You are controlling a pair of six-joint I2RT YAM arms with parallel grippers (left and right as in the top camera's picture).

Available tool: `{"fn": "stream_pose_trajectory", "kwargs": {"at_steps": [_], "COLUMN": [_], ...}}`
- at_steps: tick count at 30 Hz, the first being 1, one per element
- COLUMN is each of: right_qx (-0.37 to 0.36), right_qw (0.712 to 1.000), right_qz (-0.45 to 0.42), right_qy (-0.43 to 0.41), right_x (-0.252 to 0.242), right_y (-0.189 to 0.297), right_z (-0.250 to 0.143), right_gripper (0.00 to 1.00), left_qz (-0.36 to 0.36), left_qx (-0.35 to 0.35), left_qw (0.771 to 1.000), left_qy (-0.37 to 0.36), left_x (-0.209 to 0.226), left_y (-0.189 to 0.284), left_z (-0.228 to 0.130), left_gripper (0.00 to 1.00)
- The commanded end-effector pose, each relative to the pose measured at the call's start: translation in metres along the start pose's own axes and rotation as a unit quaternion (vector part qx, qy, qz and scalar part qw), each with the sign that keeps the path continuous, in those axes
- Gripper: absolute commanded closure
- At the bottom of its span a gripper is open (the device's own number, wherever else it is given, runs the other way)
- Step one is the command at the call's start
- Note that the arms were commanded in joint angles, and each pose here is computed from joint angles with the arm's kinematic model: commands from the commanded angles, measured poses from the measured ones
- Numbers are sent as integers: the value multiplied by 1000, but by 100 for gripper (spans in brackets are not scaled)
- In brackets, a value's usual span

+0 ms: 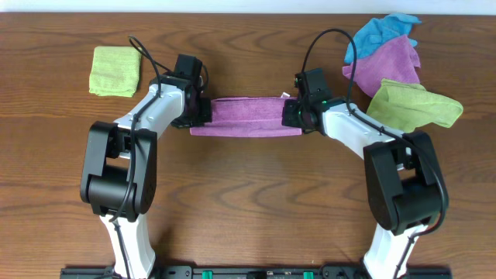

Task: Fold the cloth
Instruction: 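Lower the folded edge onto the cloth and press it down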

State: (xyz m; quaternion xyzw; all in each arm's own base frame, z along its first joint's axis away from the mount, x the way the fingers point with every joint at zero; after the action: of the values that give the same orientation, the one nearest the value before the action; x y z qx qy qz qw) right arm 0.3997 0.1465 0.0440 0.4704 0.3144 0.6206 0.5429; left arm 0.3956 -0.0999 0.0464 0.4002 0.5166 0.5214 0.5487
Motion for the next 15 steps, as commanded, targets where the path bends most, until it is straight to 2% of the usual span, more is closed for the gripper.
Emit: {"fn": "stream_pose_trajectory", "kwargs": {"at_steps": [1, 8, 15], "right_qx": [47, 80, 46], "right_qw": [999, 996, 999], "right_qz": [-14, -29, -17], "right_qy": [0, -9, -5], "right_x": [-1, -2, 6], "right_y": [-10, -3, 36], "right_z": [-27, -41, -26], "right_gripper": [99, 99, 99], "left_qz": [33, 36, 38], "left_qx": [63, 73, 97], "left_qw": [997, 997, 994], "left_qy": [12, 13, 19], "left_x": [15, 16, 18], "left_y": [-24, -24, -22], "left_z": [-30, -34, -42], "left_gripper": [94, 94, 94]}}
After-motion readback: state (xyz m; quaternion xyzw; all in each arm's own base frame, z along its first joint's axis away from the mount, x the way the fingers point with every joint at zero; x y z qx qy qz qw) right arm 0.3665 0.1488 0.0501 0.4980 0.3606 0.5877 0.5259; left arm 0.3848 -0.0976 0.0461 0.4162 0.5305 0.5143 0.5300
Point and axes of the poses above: each gripper's point midway between its finger pads, its own y axis back along the fingers, its own x axis along the line the jaws close on, z = x × y, the point moved 5 cm from there along y, back along the fingers, and after that the axes turned 1 degree about y, right-handed, at the moved point
